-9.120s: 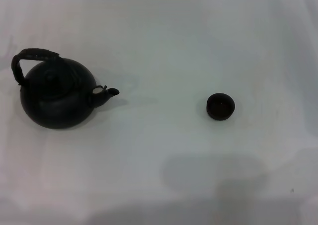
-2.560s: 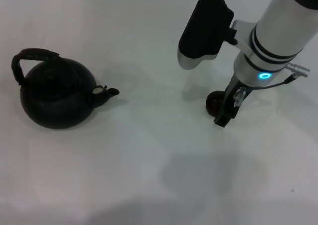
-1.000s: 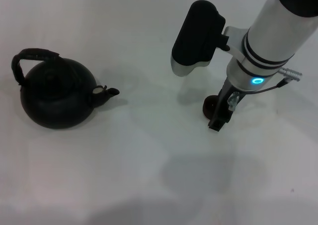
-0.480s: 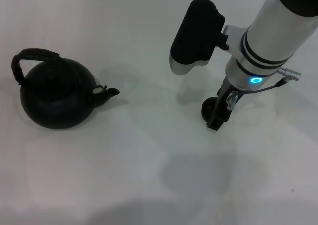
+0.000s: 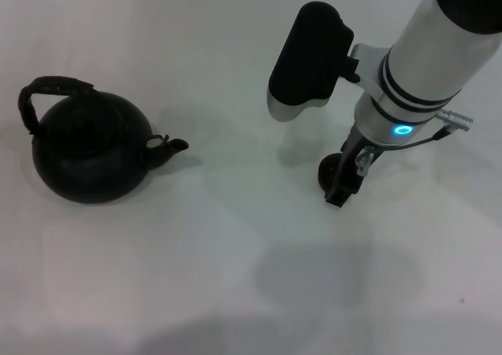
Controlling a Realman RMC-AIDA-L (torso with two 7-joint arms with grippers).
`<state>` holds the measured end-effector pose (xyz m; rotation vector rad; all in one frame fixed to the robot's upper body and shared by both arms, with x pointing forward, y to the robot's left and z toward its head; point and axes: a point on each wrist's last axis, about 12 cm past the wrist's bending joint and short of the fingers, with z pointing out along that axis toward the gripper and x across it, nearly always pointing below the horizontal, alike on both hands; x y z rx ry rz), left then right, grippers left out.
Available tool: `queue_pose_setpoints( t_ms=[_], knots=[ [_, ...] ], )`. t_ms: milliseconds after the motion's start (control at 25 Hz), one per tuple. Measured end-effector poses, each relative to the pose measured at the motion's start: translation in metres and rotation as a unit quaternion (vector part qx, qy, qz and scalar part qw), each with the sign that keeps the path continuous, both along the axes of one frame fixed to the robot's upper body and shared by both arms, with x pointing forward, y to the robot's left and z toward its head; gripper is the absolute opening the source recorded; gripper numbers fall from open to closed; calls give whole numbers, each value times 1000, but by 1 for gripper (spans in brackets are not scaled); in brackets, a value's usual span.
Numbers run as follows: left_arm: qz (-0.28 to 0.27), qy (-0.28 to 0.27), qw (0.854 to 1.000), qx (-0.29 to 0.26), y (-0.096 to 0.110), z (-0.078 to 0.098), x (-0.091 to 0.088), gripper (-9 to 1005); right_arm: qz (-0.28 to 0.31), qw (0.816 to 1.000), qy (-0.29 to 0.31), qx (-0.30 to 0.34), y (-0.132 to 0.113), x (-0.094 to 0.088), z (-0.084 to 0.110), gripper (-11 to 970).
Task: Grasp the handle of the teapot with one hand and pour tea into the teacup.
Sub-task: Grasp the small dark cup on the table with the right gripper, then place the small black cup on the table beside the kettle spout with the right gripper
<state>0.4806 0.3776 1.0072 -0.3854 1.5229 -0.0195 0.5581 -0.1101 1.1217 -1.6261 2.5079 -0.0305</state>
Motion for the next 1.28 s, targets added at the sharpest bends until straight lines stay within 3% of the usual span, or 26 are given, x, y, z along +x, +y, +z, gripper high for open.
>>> queue_pose_setpoints(
  t_ms=[480, 560, 720, 1040, 1280],
  knots=[
    [1, 1, 1000, -1, 0, -1, -1, 847, -3, 1000, -1, 2, -1, 1, -1, 824],
    [1, 1, 1000, -1, 0, -1, -1, 847, -4, 1000, -2, 3, -1, 1, -1, 731],
    [1, 2, 1000, -1, 0, -1, -1, 847, -2, 1000, -7, 9, 2, 3, 3, 732],
    [-1, 0, 1000, -1, 0, 0, 0, 846, 57, 996, -51, 41, 39, 15, 27, 733],
    [-1, 2, 1000, -1, 0, -1, -1, 846, 82, 993, -44, 70, 57, 24, 28, 734]
  ],
)
